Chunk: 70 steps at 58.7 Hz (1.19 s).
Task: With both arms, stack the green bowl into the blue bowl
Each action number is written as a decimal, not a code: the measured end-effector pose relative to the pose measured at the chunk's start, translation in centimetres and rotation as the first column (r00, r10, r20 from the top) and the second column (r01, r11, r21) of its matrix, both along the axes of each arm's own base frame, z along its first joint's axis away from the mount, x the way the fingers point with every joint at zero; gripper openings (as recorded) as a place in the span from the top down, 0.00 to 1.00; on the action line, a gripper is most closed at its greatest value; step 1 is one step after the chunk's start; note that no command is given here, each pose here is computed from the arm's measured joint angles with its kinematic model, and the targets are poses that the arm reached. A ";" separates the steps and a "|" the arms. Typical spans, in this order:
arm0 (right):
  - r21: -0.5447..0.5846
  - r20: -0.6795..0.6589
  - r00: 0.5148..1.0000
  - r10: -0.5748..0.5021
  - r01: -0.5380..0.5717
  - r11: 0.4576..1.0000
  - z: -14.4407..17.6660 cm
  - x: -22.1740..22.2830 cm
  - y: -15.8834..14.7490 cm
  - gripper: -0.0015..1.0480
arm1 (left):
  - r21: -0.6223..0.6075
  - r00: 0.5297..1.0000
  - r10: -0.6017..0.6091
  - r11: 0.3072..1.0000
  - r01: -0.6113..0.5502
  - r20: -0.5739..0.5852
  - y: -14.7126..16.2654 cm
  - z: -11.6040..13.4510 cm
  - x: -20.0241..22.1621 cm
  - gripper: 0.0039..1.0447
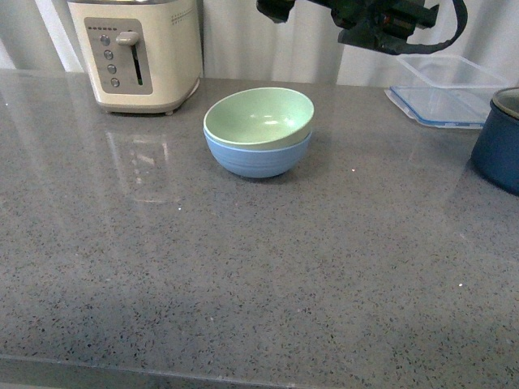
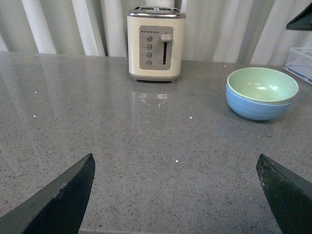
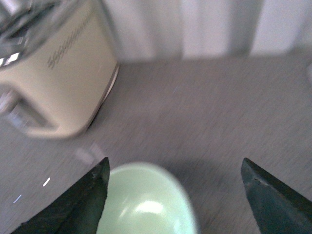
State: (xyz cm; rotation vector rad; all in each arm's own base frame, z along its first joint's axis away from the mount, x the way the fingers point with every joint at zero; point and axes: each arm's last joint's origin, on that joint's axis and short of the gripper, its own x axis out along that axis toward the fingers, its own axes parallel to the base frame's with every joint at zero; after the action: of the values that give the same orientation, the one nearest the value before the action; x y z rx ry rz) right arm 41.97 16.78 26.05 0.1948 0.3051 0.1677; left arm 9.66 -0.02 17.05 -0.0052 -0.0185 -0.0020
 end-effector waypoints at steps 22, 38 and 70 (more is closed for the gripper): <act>-0.150 0.322 0.935 -0.147 0.204 0.967 -5.0 -12.1 -10.6 0.95 | 0.000 1.000 0.000 1.000 0.000 0.000 0.0 0.0 0.0 0.06; -0.166 0.301 0.944 -0.135 0.191 0.967 -7.3 -18.2 -13.6 0.99 | 0.000 1.000 0.001 1.000 -0.001 0.000 0.0 0.0 0.0 0.06; -0.161 0.316 0.940 -0.129 0.187 0.969 -9.2 -24.9 -16.6 0.99 | 0.000 1.000 0.001 1.000 -0.001 0.000 0.0 0.0 0.0 0.06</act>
State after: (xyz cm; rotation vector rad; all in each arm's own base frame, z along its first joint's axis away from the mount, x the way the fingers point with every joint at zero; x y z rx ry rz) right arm 17.07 0.21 16.85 0.0025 -0.0032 0.0065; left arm 9.66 -0.02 17.05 -0.0052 -0.0185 -0.0008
